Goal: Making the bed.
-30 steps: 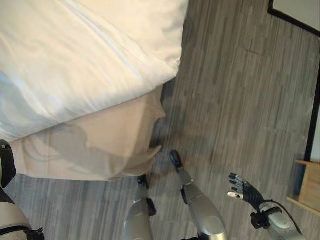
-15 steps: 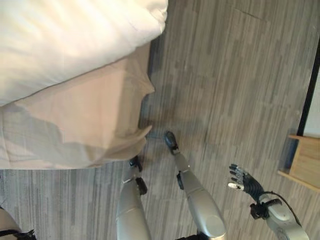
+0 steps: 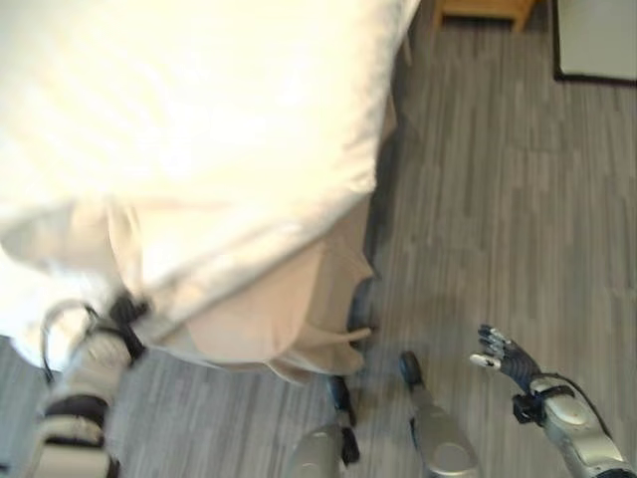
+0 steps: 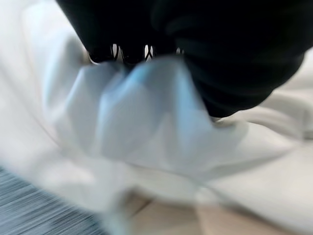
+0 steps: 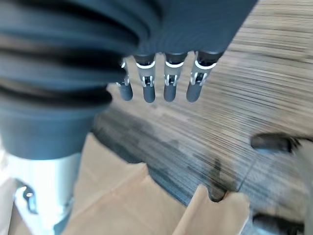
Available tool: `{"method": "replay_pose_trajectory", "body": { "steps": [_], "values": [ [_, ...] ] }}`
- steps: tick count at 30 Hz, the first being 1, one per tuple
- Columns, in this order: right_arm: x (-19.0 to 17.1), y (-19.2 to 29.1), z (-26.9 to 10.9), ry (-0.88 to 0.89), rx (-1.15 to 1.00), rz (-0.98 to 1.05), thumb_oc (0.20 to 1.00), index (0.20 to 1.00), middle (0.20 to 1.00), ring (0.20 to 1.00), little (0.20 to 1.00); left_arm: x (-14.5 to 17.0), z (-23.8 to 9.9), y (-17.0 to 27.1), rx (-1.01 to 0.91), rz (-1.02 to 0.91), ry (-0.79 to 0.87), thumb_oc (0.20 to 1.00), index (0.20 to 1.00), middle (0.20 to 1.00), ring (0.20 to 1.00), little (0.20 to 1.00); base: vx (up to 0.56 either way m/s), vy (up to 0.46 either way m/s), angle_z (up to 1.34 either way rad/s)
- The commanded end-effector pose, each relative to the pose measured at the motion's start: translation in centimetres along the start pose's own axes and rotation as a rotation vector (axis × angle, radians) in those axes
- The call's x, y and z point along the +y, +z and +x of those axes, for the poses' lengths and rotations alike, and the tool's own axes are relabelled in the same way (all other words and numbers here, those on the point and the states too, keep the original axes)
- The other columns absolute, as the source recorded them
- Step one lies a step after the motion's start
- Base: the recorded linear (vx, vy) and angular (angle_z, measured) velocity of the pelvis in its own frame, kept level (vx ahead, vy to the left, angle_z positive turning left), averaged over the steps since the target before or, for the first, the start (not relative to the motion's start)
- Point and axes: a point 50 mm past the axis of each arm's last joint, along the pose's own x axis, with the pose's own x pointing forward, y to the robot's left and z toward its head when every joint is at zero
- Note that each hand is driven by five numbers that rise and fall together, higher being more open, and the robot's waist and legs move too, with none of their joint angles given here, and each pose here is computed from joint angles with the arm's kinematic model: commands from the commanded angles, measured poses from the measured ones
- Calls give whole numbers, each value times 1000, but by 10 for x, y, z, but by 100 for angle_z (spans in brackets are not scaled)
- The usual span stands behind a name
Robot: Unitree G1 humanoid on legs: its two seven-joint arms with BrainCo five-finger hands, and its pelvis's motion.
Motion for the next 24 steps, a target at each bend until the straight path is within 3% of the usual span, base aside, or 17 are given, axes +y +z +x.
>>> {"method": "replay_pose_trajectory", "body": {
  "steps": [1, 2, 3, 4, 6, 10, 11, 12, 13, 19, 21, 24],
  "values": [
    [-4, 3, -8, -38, -47, -29, 1000, 1000, 1000, 1000, 1000, -81, -35, -70, 257, 157, -338, 200, 200, 200, 200, 200, 65, -85, -4],
    [-6, 2, -9, -54, -45, -31, 1000, 1000, 1000, 1000, 1000, -112, -54, -86, 303, 155, -435, 200, 200, 200, 200, 200, 17, -35, -4],
    [-6, 2, -9, -54, -45, -31, 1000, 1000, 1000, 1000, 1000, -112, -54, -86, 303, 155, -435, 200, 200, 200, 200, 200, 44, -124, -3],
    [-3, 3, -10, -65, -59, -20, 1000, 1000, 1000, 1000, 1000, -165, -96, -111, 378, 220, -640, 200, 200, 200, 200, 200, 34, -153, 11],
    [0, -2, -9, -84, -50, 14, 1000, 1000, 1000, 1000, 1000, -210, -139, -120, 361, 315, -862, 200, 200, 200, 200, 200, 44, -165, 28],
    [8, -13, -14, -88, -29, 76, 1000, 1000, 1000, 1000, 1000, -247, -189, -126, 315, 325, -1055, 200, 200, 200, 200, 200, 20, -101, 9],
    [10, -16, -16, -84, -17, 87, 1000, 1000, 1000, 1000, 1000, -251, -194, -125, 313, 303, -1076, 482, 482, 482, 482, 482, 12, -130, 4],
    [13, -18, -17, -73, -11, 96, 1000, 1000, 1000, 1000, 1000, -252, -197, -126, 323, 275, -1077, 843, 843, 843, 843, 843, 0, -92, 26],
    [16, -23, -19, -60, 8, 97, 1000, 1000, 1000, 1000, 1000, -252, -197, -126, 342, 247, -1074, 1000, 1000, 1000, 1000, 1000, 3, -77, 35],
    [19, -25, -18, -34, 25, 85, 1000, 1000, 1000, 1000, 1000, -231, -171, -128, 356, 262, -966, 1000, 1000, 1000, 1000, 1000, -2, -35, 23],
    [16, -15, -12, -25, -3, 47, 1000, 1000, 1000, 1000, 1000, -205, -137, -117, 252, 383, -876, 1000, 1000, 1000, 1000, 1000, -28, 3, 20],
    [11, -8, -10, -32, -26, 22, 1000, 1000, 1000, 1000, 1000, -190, -117, -97, 95, 469, -869, 1000, 1000, 1000, 1000, 1000, -7, 7, 1]
  ]
}}
